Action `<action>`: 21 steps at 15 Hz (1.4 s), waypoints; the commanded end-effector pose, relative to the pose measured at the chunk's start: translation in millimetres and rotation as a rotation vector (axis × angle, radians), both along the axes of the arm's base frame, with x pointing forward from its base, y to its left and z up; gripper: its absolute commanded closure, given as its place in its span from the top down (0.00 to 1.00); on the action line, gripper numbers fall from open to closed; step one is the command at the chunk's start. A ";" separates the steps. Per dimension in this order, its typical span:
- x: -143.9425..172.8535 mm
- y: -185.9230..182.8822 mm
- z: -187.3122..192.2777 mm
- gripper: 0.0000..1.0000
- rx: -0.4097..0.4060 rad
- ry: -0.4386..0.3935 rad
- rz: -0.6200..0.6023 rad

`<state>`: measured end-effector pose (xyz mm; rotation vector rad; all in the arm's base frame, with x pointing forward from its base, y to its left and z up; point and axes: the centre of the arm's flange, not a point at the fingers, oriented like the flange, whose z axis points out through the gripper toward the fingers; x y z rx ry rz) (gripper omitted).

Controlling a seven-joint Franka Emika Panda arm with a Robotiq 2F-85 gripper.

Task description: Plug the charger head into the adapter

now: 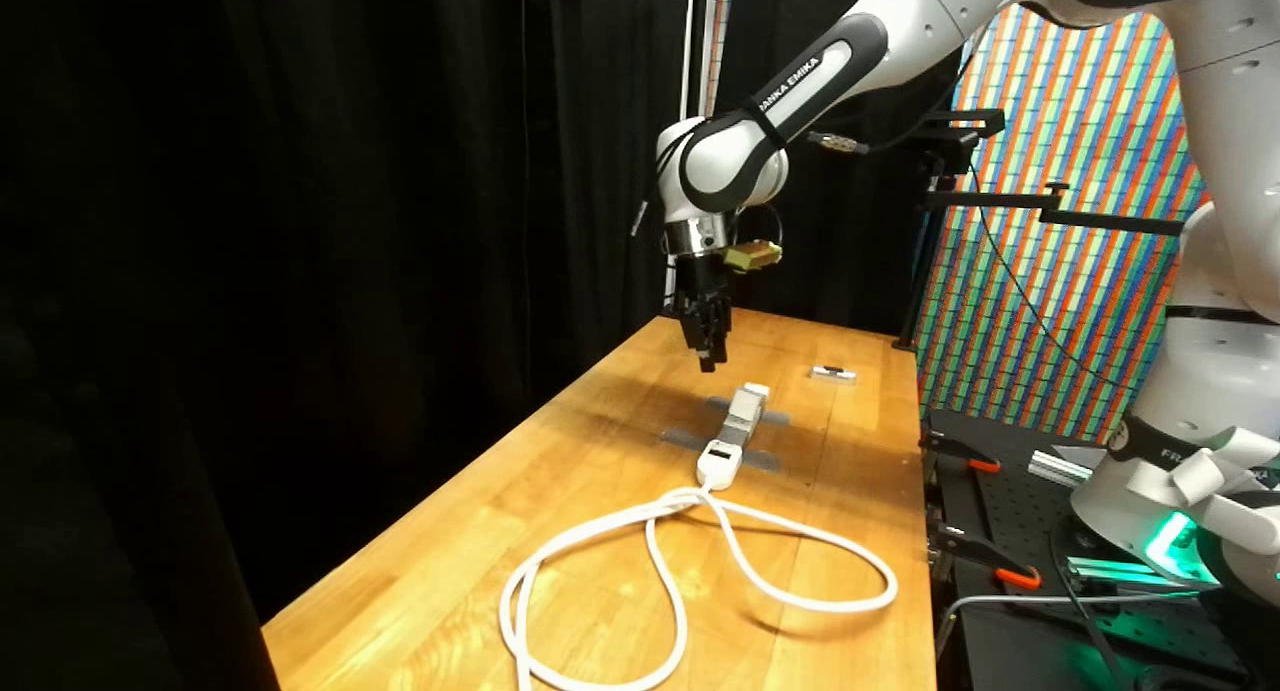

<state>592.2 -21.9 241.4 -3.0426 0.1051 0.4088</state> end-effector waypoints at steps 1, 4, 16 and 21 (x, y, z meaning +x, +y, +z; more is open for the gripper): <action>-84.2 8.3 14.9 0.19 -0.046 -0.075 -0.040; -120.4 11.1 14.7 0.12 -0.078 -0.117 -0.089; -186.7 12.0 26.3 0.12 -0.142 -0.331 -0.179; -161.7 1.8 25.0 0.12 -0.121 -0.374 -0.192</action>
